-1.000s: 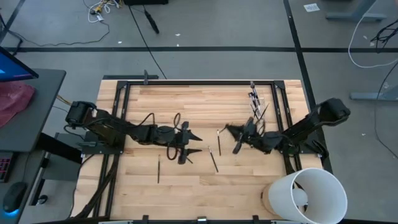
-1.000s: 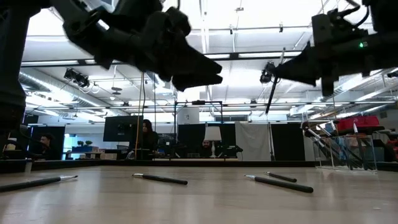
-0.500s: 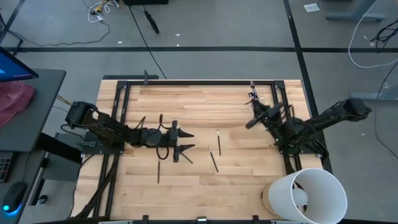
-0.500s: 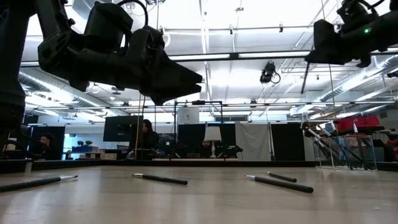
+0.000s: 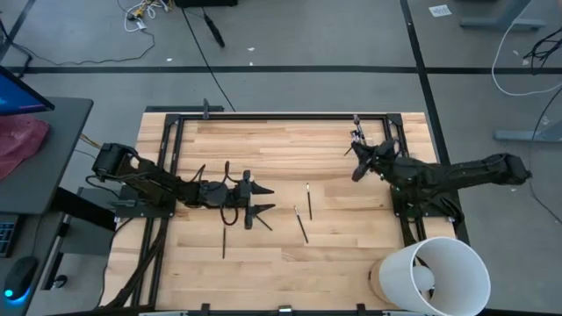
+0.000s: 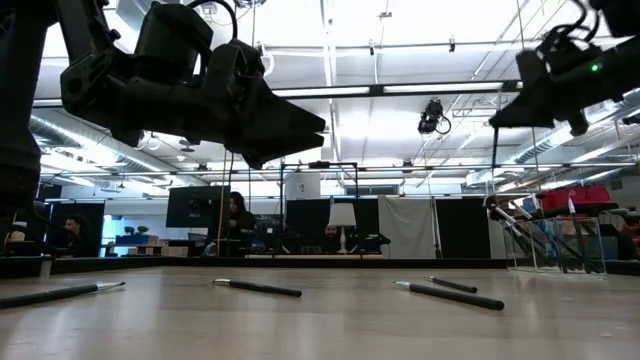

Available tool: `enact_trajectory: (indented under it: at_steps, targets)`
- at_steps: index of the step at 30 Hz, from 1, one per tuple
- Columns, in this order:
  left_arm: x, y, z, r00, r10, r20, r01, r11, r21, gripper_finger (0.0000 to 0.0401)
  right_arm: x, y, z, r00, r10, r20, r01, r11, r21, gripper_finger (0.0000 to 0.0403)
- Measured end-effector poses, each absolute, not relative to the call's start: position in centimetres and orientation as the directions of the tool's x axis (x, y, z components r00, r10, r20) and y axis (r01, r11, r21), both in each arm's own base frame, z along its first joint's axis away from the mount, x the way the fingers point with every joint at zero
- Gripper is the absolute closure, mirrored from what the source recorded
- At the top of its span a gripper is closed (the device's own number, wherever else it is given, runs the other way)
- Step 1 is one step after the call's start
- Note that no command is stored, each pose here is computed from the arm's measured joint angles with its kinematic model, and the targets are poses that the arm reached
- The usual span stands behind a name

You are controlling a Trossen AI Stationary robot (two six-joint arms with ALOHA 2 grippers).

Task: Put items in baskets/containers
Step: Put the eyeshadow brush into the transparent organizer

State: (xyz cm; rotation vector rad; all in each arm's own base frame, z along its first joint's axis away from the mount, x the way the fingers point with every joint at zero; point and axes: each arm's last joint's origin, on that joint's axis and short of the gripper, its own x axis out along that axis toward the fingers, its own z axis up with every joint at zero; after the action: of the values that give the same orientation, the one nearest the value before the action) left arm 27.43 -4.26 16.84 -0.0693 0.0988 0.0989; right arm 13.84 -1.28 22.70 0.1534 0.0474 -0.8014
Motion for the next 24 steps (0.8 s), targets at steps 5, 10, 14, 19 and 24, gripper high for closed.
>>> enact_trajectory:
  at_steps: [5, 10, 14, 19, 24]
  targets:
    - [27.4, -4.2, 16.8, 0.989, 0.104, -0.102, -0.111, 0.992, -0.063, 0.0195, 13.2, -3.1, 23.7, 0.573, -0.793, -0.208, 0.813, 0.582, 0.021, 0.0396]
    - [27.4, -4.2, 16.8, 0.989, 0.104, -0.101, -0.111, 0.991, -0.068, 0.0195, 12.4, -4.8, 24.2, 0.484, -0.832, -0.271, 0.853, 0.517, -0.066, 0.0396]
    - [27.4, -4.2, 16.8, 0.989, 0.104, -0.101, -0.111, 0.991, -0.069, 0.0195, 11.8, -6.1, 23.4, 0.438, -0.835, -0.332, 0.865, 0.492, -0.096, 0.0396]
    - [27.4, -4.2, 16.8, 0.989, 0.104, -0.101, -0.111, 0.991, -0.07, 0.0195, 11.4, -7.2, 21.9, 0.441, -0.819, -0.368, 0.862, 0.5, -0.079, 0.0396]
    - [27.4, -4.2, 16.9, 0.989, 0.104, -0.1, -0.112, 0.991, -0.071, 0.0195, 11.3, -7.9, 20.0, 0.468, -0.781, -0.414, 0.846, 0.532, -0.048, 0.0396]
